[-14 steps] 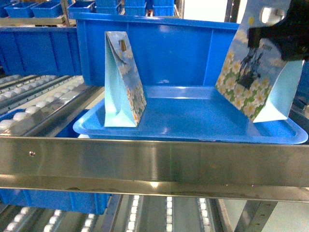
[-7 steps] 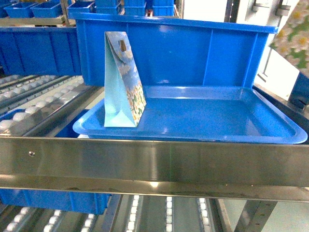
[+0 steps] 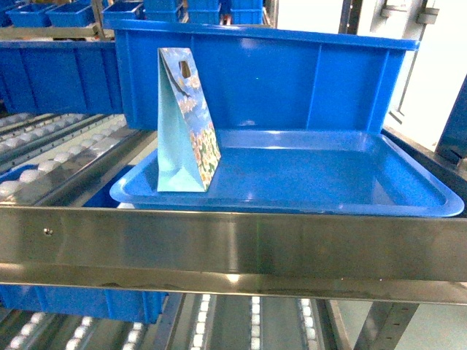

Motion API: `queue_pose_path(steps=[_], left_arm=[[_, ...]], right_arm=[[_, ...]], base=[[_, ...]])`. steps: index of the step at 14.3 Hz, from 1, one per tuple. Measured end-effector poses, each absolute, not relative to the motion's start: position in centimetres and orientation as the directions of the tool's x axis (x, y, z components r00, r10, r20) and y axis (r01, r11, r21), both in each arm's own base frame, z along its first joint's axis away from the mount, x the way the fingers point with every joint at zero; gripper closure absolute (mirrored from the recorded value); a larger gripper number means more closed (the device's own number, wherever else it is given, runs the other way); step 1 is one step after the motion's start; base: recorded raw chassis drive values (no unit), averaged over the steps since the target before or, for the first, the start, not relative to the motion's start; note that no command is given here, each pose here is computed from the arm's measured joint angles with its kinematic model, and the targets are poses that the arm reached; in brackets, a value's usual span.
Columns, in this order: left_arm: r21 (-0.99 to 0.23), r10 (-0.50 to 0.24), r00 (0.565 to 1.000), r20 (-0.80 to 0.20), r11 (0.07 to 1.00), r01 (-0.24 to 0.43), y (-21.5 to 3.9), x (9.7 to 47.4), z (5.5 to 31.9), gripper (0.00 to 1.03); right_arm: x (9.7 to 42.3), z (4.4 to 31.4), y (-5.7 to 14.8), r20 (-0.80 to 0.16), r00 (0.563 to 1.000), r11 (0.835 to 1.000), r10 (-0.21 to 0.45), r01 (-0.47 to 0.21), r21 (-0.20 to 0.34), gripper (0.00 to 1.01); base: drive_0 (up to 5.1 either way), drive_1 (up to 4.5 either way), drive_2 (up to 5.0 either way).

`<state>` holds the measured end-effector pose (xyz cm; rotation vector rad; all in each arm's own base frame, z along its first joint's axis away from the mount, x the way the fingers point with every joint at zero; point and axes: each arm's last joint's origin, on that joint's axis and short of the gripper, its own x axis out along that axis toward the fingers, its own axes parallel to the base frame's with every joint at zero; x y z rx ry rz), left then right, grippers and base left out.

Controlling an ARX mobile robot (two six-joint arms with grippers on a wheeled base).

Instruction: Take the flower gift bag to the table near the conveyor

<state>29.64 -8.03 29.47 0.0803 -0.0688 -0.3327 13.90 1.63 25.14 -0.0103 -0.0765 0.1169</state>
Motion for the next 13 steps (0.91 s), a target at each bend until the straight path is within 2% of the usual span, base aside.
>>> queue_pose_path(steps=[1, 3, 6, 8, 11, 13], left_arm=[[0.090, -0.329, 0.943, 0.054, 0.942, 0.323, -8.0, 29.6, 29.5, 0.05], [0.090, -0.328, 0.943, 0.054, 0.942, 0.323, -8.0, 29.6, 29.5, 0.05], [0.090, -0.329, 0.943, 0.051, 0.942, 0.323, -8.0, 29.7, 29.4, 0.05], [0.079, -0.291, 0.955, 0.060, 0.955, 0.286, -8.1, 30.6, 29.4, 0.05], [0.027, -0.231, 0.973, -0.016, 0.973, 0.231, -7.3, 31.9, 27.5, 0.05], [-0.001, -0.261, 0.962, -0.079, 0.965, 0.261, -8.5, 33.3, 26.6, 0.05]], right_arm=[[13.0, 24.4, 1.2, 0.066, 0.990, 0.992, 0.124, -0.124, -0.011, 0.99], [12.0, 22.8, 0.7, 0.034, 0.995, 0.995, 0.095, -0.095, -0.005, 0.99], [12.0, 22.8, 0.7, 0.037, 0.995, 0.995, 0.096, -0.096, -0.002, 0.99], [12.0, 22.8, 0.7, 0.037, 0.995, 0.995, 0.097, -0.097, -0.001, 0.99], [12.0, 22.8, 0.7, 0.037, 0.995, 0.995, 0.097, -0.097, -0.001, 0.99], [12.0, 22.8, 0.8, 0.037, 0.995, 0.995, 0.097, -0.097, -0.001, 0.99]], base=[[0.0, 0.00, 0.0], [0.0, 0.00, 0.0], [0.0, 0.00, 0.0], [0.0, 0.00, 0.0], [0.0, 0.00, 0.0], [0.0, 0.00, 0.0]])
